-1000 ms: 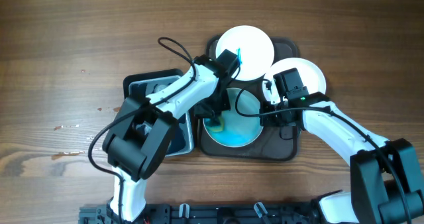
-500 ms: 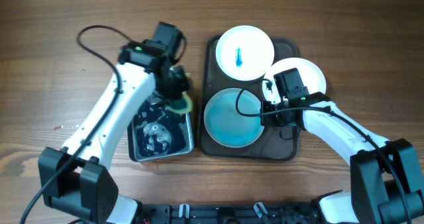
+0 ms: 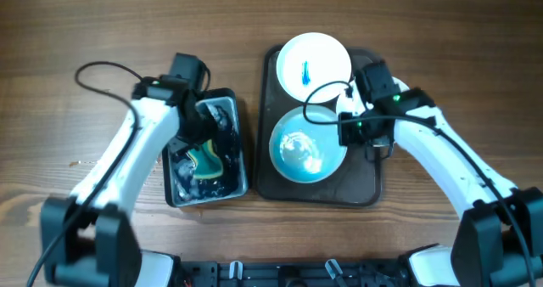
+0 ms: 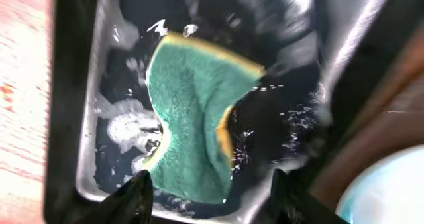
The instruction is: Clean dirty plates on tray and stack at the side
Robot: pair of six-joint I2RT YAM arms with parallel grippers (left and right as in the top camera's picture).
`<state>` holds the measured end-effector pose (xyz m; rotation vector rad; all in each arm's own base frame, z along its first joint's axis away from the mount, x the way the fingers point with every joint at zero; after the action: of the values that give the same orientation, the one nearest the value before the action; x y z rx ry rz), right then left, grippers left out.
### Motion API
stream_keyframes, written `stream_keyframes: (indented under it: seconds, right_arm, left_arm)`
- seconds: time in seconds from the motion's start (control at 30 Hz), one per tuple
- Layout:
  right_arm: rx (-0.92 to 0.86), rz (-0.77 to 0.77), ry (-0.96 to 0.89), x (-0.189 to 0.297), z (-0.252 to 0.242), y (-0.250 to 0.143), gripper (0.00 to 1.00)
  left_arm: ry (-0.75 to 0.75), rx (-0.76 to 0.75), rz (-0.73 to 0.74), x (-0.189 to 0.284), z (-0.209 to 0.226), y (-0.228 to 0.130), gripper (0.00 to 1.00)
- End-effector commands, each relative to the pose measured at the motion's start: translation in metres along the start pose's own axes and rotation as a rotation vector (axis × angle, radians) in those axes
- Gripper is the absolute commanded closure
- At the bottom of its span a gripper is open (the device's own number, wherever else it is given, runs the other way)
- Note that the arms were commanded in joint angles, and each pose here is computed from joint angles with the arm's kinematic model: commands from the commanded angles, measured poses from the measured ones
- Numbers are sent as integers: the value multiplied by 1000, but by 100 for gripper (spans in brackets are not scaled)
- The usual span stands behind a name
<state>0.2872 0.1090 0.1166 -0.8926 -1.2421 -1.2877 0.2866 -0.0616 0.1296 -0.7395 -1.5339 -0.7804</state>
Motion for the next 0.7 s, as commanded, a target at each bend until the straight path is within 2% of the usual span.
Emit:
stream_keyframes:
  seconds: [0.0,0.17,0.2,0.3,0.43,0.67]
  right_arm:
    - [91,-99,-11,42,21,25,96]
    - [119,-148,-23,57,47,39,96]
    - [188,-157,71,56,62,42,96]
    - [250,-201,220,60,92,48,96]
    - [282,-249,256,59,128,49,96]
    - [340,-456,-86,46,157,58,96]
  left_arm:
    - [-163,54,-150,65,2,20,32]
    - [-272,173,-283,119,41,26,28]
    - [-281,185,-309,129,51,23,29]
    - [-286,162,-333,137,57,18,29]
    - [-278,156,-325,138,60,13,29]
    - [-269,157,-315,137,62,11,31]
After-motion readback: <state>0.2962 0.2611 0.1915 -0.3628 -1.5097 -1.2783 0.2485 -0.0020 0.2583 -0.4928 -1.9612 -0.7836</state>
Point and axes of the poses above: each gripper's point midway between its finger pads, its own x axis back along the fingers, its own z axis along the line the jaws close on, y = z × x, the point moved 4 cm from there along x, back along the fingers, and after that the axes turned 7 degrees about x, right-handed, at the moved point
